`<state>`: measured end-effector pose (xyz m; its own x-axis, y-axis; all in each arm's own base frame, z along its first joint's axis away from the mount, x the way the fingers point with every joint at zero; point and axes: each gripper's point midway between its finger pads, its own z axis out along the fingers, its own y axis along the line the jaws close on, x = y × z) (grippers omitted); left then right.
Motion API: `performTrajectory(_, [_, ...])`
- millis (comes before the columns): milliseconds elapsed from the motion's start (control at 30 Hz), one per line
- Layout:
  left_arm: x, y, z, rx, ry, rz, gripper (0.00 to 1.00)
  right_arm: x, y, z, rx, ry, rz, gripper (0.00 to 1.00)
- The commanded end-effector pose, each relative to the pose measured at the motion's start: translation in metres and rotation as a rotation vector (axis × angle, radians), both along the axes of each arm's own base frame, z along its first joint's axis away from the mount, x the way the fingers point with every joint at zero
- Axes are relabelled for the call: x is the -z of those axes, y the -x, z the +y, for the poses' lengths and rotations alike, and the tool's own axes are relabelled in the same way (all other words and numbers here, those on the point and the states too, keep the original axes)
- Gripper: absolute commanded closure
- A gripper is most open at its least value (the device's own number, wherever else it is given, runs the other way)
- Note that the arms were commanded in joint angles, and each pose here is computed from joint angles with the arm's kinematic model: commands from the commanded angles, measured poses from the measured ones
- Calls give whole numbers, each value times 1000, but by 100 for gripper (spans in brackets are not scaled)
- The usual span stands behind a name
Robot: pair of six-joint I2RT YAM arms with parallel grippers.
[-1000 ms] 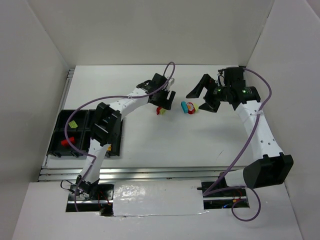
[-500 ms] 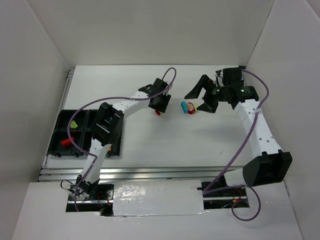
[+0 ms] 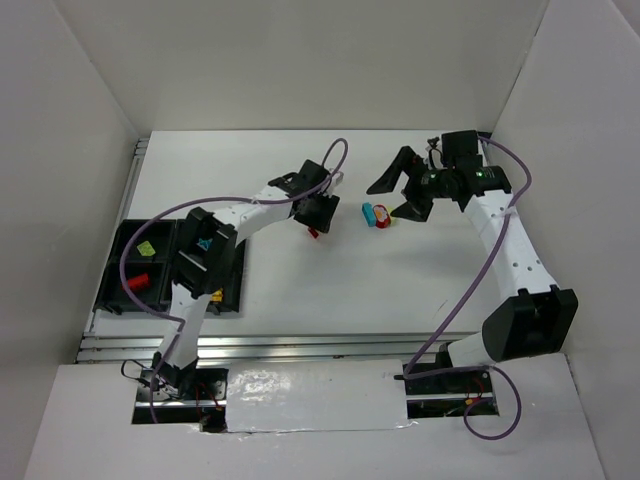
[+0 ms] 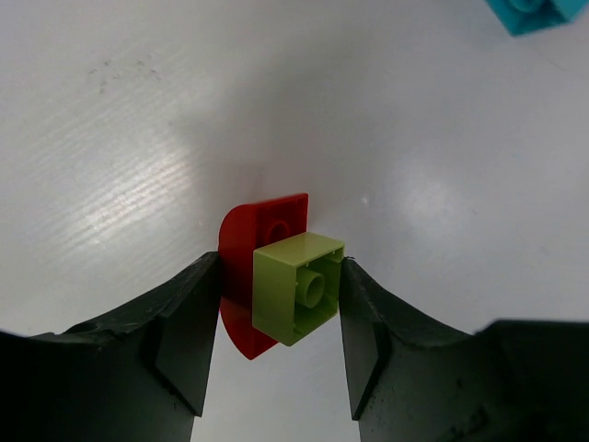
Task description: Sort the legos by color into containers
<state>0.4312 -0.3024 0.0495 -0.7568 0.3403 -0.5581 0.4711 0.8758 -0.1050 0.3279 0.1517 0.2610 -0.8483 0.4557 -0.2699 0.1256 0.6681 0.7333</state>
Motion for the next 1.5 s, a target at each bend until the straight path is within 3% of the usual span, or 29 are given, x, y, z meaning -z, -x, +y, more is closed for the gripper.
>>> performTrajectory(0, [-69, 6, -16, 113, 163, -79, 100, -24, -19, -4, 16, -18, -85, 0])
performTrajectory(200, [-154, 41, -24, 348, 483, -96, 100, -22, -30, -12, 31, -81, -55, 0])
performTrajectory(400, [-215, 69, -22, 530, 689, -95, 100, -23, -33, -3, 18, -161, -20, 1])
performTrajectory(733, [-275, 97, -40, 746, 948, -19, 100, -42, -25, 35, -118, -288, -34, 4])
performTrajectory(1067, [-284, 106, -42, 797, 1031, 21, 100, -63, -10, 66, -323, -390, -171, 19])
performTrajectory(1267, [-273, 101, -41, 762, 997, 19, 100, -78, -5, 72, -384, -429, -231, 27])
performTrajectory(1467, [-269, 95, -40, 732, 940, -9, 100, -81, -2, 78, -413, -445, -223, 43])
